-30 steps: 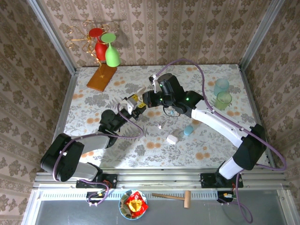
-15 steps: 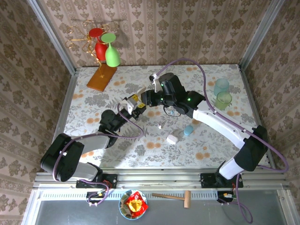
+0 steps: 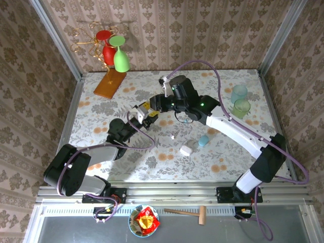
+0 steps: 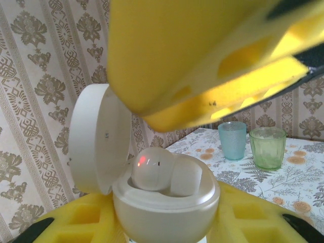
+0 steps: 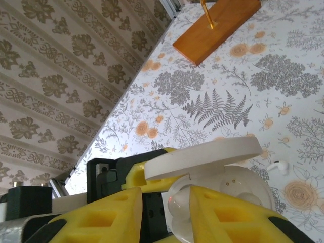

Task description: Insert the wireless bluetooth earbuds into the charging case

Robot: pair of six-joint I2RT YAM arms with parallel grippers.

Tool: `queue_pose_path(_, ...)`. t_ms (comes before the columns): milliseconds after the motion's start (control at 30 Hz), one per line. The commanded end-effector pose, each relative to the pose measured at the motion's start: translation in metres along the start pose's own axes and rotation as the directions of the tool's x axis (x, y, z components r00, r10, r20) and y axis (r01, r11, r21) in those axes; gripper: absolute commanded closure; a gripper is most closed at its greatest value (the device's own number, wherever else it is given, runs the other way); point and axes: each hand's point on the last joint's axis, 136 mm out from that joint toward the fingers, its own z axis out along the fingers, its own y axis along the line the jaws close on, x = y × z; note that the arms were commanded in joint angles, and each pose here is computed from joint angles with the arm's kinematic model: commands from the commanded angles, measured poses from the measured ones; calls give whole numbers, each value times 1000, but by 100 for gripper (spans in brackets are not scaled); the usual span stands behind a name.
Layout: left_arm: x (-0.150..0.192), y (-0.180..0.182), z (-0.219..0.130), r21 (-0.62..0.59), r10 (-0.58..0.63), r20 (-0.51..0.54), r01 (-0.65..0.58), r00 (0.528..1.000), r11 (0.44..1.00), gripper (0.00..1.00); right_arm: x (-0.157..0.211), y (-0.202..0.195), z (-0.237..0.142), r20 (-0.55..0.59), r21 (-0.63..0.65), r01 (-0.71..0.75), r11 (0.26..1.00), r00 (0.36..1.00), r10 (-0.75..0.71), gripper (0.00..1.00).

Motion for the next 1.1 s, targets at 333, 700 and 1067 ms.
queue_pose_path(333, -26, 1, -2, 3, 47, 80, -47, 996, 999, 76, 10, -8, 12, -65, 48, 1, 999, 998, 2, 73)
queue_pose_path(700, -26, 2, -2, -5, 41, 79, -41, 996, 999, 76, 1, -2, 2, 18, 11, 22, 1000, 1000, -22, 85)
queue_pose_path(1067, -33, 2, -1, -1, 20, 96, -20, 995, 1000, 76, -12, -5, 3, 185, -5, 82, 997, 979, -80, 85)
